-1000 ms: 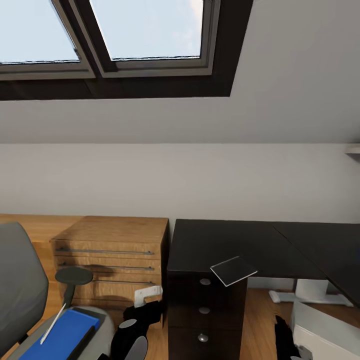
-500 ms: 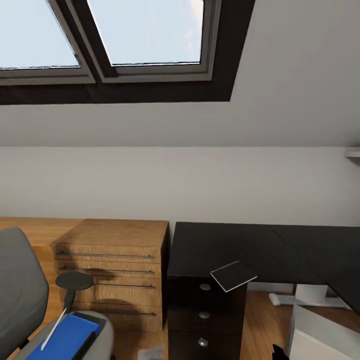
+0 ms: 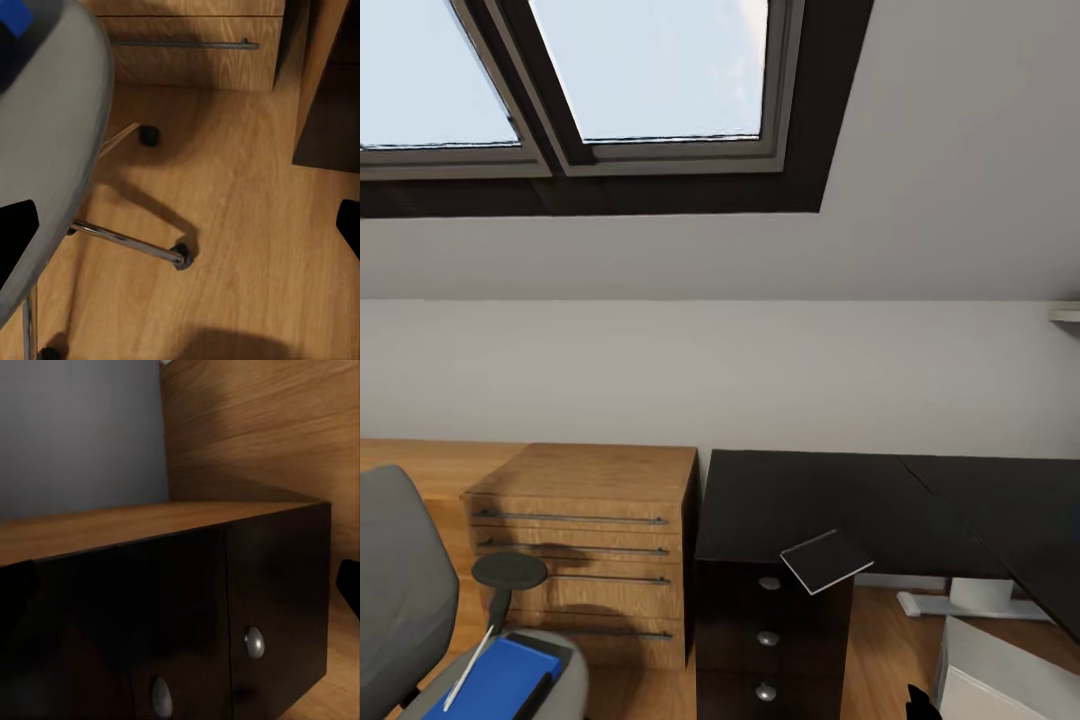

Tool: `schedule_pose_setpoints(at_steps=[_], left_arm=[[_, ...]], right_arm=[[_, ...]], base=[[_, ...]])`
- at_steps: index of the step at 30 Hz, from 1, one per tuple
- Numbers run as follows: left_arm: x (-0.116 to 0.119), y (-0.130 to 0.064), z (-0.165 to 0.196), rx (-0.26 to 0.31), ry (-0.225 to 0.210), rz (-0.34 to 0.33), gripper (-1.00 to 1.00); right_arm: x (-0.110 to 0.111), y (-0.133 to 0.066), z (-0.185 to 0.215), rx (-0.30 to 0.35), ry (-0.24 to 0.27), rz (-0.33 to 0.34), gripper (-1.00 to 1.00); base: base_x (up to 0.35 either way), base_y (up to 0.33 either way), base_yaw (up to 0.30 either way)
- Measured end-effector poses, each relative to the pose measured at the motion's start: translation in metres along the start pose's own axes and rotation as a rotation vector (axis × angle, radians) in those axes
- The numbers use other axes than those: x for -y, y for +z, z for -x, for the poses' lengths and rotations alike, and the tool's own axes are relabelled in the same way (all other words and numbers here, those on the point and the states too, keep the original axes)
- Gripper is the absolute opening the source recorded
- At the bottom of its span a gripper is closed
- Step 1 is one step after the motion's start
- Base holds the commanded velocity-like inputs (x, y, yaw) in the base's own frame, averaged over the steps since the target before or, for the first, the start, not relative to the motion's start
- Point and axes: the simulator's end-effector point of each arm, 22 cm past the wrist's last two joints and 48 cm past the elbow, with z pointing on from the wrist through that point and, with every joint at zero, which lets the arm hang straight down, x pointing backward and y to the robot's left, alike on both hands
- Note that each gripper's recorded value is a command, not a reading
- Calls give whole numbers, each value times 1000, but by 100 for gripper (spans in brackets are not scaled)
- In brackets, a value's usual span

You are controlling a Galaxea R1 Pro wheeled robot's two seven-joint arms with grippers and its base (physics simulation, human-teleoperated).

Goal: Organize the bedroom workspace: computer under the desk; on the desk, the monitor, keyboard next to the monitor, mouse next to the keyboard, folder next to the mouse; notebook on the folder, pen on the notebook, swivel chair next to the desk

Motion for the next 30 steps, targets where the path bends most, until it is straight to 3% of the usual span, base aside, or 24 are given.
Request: schedule_pose_setpoints(at_steps=[4,10,19,25,30], left_arm=[[-1,-4,11,28,-23,1,100],[-5,-10,20,31,-23,4,100],[-7,-19,30,30,-25,4,100],[-9,-20,46,107,-100,8,100],[-9,-19,44,107,-109,9,100]], right_arm=[[6,-5,-3,-7,-4,-25,100],[4,-12,0,6,-12,-40,100],[12,-24,14,79,-38,-83,100],[17,-24,15,84,-43,-93,100],[20,-23,15,85,-45,-100,100]], base=[[-68,-137,0],[-164,-286,0],[-166,-256,0],[-27,-43,0],[-2,-4,0]])
